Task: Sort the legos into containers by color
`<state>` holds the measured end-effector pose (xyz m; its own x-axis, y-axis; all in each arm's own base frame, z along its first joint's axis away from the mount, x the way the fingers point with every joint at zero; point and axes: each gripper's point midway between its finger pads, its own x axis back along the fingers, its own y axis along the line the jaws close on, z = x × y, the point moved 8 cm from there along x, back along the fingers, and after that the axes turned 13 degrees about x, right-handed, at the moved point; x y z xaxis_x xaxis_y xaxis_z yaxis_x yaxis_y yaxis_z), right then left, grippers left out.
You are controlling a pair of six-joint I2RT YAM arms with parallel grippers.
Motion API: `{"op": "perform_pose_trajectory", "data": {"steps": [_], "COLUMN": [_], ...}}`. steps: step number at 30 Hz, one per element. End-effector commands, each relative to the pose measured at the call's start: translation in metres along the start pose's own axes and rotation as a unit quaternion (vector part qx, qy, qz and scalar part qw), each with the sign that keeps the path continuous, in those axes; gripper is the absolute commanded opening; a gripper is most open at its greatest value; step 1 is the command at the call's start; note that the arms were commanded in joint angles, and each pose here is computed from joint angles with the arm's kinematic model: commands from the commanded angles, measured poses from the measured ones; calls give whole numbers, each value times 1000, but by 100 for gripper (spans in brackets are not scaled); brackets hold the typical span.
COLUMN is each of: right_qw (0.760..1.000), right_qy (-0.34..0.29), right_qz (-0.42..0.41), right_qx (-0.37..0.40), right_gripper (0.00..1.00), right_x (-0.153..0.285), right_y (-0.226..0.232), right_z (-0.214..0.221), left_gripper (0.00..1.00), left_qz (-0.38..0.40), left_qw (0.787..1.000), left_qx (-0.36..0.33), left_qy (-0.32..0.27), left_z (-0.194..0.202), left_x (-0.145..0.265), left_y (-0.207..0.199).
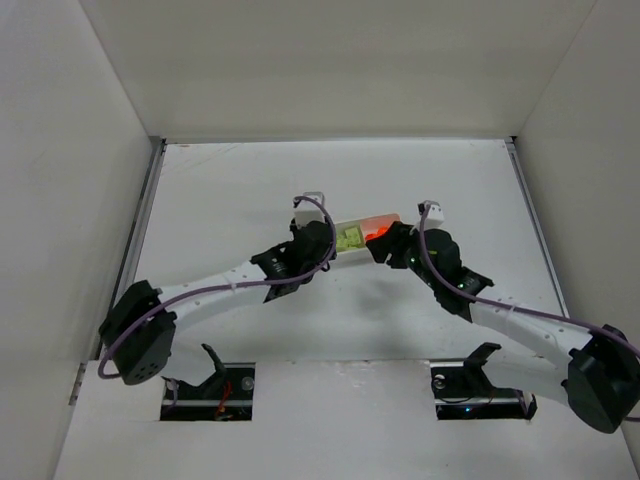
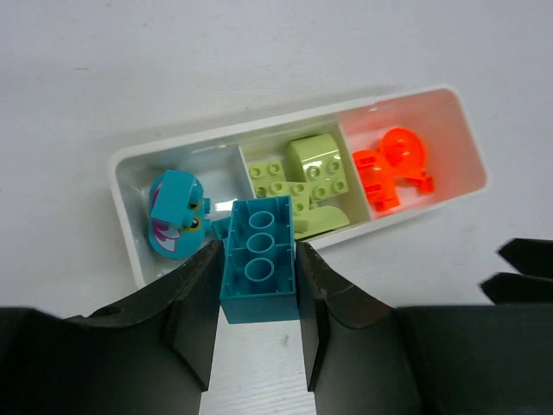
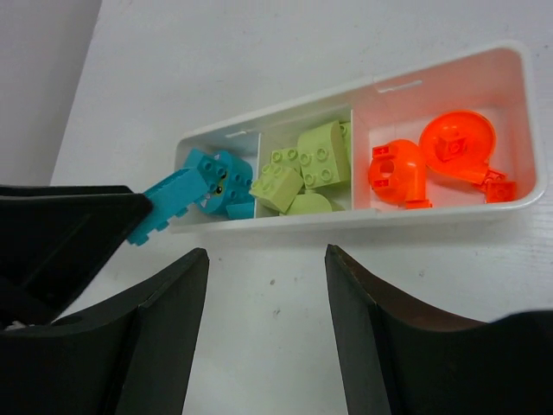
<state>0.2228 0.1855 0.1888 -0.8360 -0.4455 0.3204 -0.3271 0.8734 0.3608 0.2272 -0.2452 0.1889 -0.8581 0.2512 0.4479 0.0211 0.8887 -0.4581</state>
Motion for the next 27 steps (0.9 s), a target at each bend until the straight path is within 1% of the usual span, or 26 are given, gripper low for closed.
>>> {"op": "perform_pose_trajectory", "data": {"steps": [1, 6, 11, 19, 23, 25, 27], "right_qw": [999, 998, 998, 998, 998, 997, 998], "right_qy": [-31, -40, -47, -48, -48, -49, -47], "right_qz": [-21, -37, -44, -49, -49, -50, -48], "right_qx": [-1, -10, -12, -14, -15, -16, -16], "right_gripper": [63, 63, 63, 63, 63, 63, 63], "right_x": [6, 12, 16, 16, 16, 16, 14], "right_y": [1, 1, 2, 1, 1, 1, 1], "right_z": [-9, -7, -8, -7, -6, -6, -5], "left_gripper": [12, 12, 12, 12, 13, 15, 19], "left_qz": [-60, -104, -126, -135, -126, -126, -124], "left_qw": [994, 986, 980, 980, 982, 983, 984], "left_qx": [-73, -119, -144, -144, -138, -134, -126], "left_qy": [-51, -62, -44, -36, -27, -28, -30], "left_z": [-15, -9, -4, -2, 3, 4, 4], "left_x": [-2, -21, -44, -60, -67, -70, -72], "left_y": [-6, -10, -11, -7, -6, -3, -1]}}
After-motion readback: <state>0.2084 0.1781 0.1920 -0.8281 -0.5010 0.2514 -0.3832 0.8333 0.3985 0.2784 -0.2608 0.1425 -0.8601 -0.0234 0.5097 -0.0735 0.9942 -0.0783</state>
